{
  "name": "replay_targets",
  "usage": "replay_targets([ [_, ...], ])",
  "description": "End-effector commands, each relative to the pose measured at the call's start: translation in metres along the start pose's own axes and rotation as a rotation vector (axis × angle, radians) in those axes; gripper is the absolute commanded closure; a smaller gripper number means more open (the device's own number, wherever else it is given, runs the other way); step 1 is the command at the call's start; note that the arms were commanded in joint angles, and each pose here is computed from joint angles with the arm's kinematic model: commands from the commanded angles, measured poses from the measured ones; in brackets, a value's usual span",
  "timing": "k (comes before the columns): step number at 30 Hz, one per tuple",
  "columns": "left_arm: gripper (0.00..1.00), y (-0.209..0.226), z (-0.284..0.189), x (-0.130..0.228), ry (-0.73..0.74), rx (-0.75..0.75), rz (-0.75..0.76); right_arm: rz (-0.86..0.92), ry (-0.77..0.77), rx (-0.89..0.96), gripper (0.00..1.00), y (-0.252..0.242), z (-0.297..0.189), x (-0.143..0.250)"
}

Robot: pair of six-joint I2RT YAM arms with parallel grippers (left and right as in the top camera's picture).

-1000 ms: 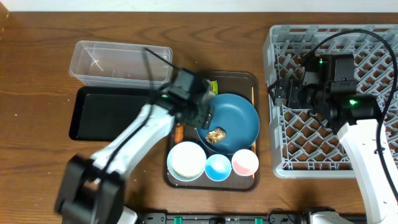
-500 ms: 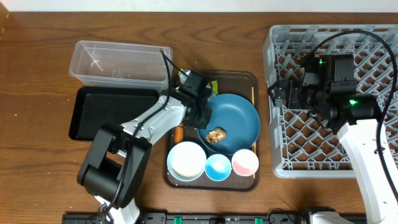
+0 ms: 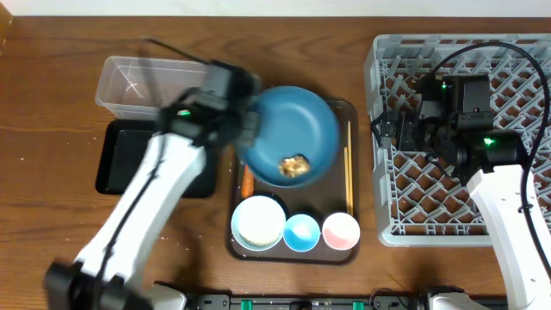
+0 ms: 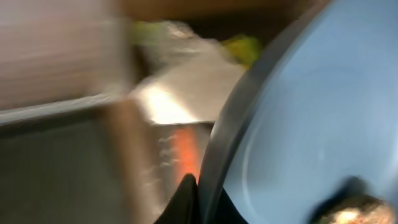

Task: Sort waste into correct bins and load items into the dishwasher rack
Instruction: 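Lift the blue plate and tip its scraps onto the black tray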

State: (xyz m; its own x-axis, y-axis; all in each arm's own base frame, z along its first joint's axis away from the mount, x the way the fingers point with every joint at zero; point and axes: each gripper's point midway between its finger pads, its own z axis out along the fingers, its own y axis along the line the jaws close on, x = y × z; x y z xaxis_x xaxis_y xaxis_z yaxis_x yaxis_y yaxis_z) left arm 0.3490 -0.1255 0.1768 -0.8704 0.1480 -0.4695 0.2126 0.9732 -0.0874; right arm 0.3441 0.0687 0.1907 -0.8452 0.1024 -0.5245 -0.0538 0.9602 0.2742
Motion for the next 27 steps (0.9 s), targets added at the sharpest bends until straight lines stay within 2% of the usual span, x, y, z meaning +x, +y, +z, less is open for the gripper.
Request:
replay_targets([
  [1,0.94,0.081,-0.034,0.005,-0.025,-0.369,-0.061,0.016,-0.033,-0.008,0.01,0.001,-0.006,-0.011],
  [5,0.94,0.145,-0.083,0.017,-0.086,-0.739,-0.221,0.009,-0.066,-0.014,0.01,0.002,-0.007,-0.019],
  [9,0.94,0.177,-0.119,0.027,-0.145,-1.057,-0.311,0.004,-0.089,-0.019,0.01,0.003,-0.007,-0.024],
  [11,0.94,0.179,-0.121,0.03,-0.149,-1.129,-0.312,0.004,-0.088,-0.019,0.01,0.004,-0.007,-0.024],
  [19,0.94,0.156,-0.098,0.019,-0.118,-1.322,-0.049,0.004,-0.087,-0.019,0.01,0.003,-0.007,-0.024],
  [23,0.94,0.145,-0.092,0.009,-0.101,-1.424,0.132,0.005,-0.084,-0.018,0.01,0.003,-0.007,-0.023],
  [27,0.94,0.136,-0.091,0.003,-0.112,-1.457,0.208,0.004,-0.084,-0.018,0.01,0.003,-0.007,-0.023],
])
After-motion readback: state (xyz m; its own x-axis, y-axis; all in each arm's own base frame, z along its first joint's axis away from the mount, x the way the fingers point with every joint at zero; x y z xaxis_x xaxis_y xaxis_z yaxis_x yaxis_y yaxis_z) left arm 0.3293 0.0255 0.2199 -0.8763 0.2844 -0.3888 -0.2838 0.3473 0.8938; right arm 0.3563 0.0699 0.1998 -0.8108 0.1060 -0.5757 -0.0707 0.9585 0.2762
